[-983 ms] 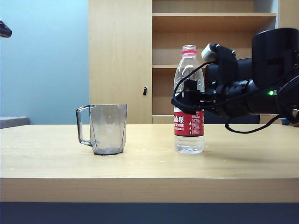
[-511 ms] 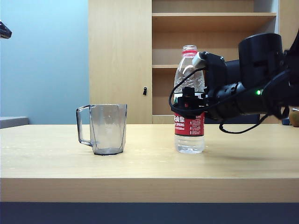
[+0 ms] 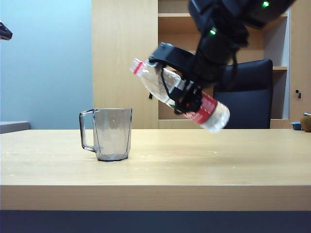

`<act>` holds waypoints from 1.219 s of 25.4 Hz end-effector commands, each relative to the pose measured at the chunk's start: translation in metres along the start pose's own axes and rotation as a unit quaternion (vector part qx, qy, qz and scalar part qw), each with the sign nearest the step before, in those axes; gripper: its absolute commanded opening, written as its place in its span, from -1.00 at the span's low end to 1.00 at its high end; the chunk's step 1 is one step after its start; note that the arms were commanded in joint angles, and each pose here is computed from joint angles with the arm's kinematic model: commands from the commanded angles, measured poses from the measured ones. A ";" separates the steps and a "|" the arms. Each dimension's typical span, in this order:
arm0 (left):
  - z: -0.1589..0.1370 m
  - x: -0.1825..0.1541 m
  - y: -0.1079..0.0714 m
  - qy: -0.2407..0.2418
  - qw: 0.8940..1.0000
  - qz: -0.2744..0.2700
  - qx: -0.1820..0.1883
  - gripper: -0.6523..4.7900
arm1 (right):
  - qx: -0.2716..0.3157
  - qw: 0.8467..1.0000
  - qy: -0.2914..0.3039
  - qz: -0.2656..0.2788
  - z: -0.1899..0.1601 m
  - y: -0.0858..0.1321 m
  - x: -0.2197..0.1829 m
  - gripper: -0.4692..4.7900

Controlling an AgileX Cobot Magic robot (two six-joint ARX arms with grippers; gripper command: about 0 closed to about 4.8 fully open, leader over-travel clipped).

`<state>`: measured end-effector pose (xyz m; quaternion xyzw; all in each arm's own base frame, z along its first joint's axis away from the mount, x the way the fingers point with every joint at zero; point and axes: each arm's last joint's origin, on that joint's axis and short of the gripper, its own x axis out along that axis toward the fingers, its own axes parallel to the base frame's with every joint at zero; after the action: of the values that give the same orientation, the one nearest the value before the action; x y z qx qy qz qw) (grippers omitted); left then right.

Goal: Pick up the mineral water bottle on the table and pour water into the mug until it's half full.

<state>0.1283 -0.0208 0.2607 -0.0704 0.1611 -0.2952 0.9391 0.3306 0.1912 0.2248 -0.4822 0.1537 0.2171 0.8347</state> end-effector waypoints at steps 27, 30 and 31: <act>0.006 -0.001 0.003 -0.028 0.997 0.065 0.014 -0.78 | -0.286 0.945 0.100 -0.127 0.037 -0.016 0.001 0.29; 0.006 -0.001 0.003 -0.028 0.997 0.065 0.014 -0.78 | -0.286 0.945 0.099 -0.127 0.037 -0.016 0.001 0.29; 0.006 -0.001 0.003 -0.028 0.997 0.065 0.014 -0.78 | -0.292 0.943 0.100 -0.127 0.037 -0.016 0.001 0.29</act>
<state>0.1313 -0.0175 0.2634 -0.0570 0.1438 -0.2326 0.9602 0.3412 0.2158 0.2433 -0.7443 0.1220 0.1132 0.6467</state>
